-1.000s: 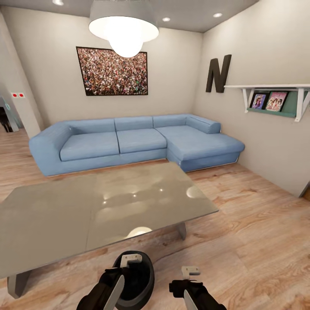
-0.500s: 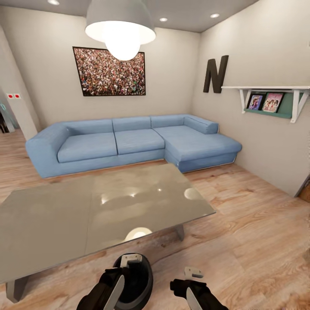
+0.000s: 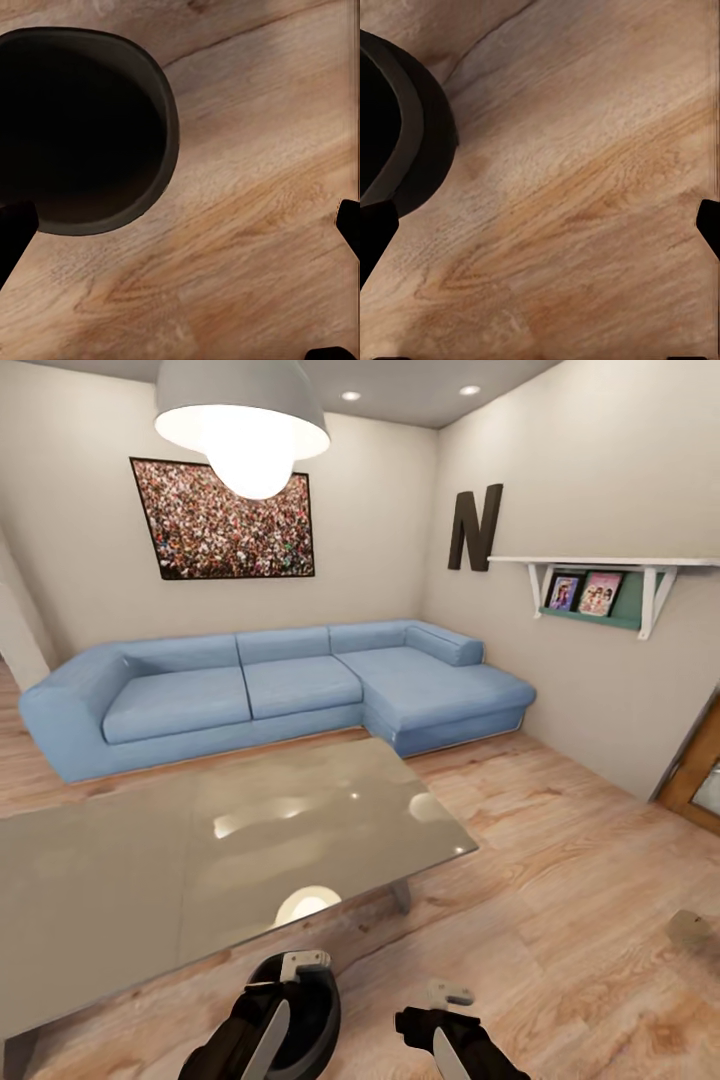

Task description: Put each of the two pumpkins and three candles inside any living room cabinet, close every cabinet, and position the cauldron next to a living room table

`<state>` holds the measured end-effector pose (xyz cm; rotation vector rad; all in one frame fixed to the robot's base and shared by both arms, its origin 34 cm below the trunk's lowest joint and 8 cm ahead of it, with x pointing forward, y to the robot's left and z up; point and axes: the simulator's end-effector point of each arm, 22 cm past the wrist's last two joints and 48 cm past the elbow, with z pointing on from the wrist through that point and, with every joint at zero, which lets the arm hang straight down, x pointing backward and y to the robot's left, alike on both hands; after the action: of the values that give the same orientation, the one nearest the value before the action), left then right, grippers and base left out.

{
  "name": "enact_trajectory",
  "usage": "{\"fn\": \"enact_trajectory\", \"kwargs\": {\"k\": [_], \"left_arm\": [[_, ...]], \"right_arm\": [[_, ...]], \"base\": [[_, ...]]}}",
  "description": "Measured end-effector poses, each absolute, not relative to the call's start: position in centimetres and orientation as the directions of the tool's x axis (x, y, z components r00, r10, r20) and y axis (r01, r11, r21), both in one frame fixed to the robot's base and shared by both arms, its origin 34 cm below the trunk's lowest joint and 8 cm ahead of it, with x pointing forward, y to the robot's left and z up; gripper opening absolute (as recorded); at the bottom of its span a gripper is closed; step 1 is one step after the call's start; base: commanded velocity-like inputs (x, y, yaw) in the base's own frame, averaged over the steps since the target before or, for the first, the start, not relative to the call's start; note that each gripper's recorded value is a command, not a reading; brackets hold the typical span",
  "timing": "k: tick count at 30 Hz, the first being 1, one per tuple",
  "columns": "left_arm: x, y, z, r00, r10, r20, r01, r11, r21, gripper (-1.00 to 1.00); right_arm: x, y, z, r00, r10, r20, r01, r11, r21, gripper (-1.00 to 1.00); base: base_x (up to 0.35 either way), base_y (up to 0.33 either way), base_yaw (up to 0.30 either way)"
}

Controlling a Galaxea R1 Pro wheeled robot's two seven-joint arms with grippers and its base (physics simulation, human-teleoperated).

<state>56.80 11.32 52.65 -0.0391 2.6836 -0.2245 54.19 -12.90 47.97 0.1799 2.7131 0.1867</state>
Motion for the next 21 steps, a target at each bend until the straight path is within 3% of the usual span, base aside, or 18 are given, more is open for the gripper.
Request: {"fn": "enact_trajectory", "kwargs": {"k": [21], "left_arm": [[57.0,11.3,56.4,-0.903,-0.061,-0.426,0.010,0.987,-0.160,1.00]], "right_arm": [[54.4,-14.1,51.5,-0.902,0.202,-0.381,0.151,0.976,0.159,1.00]], "base": [[0.000,0.000,-0.279]]}}
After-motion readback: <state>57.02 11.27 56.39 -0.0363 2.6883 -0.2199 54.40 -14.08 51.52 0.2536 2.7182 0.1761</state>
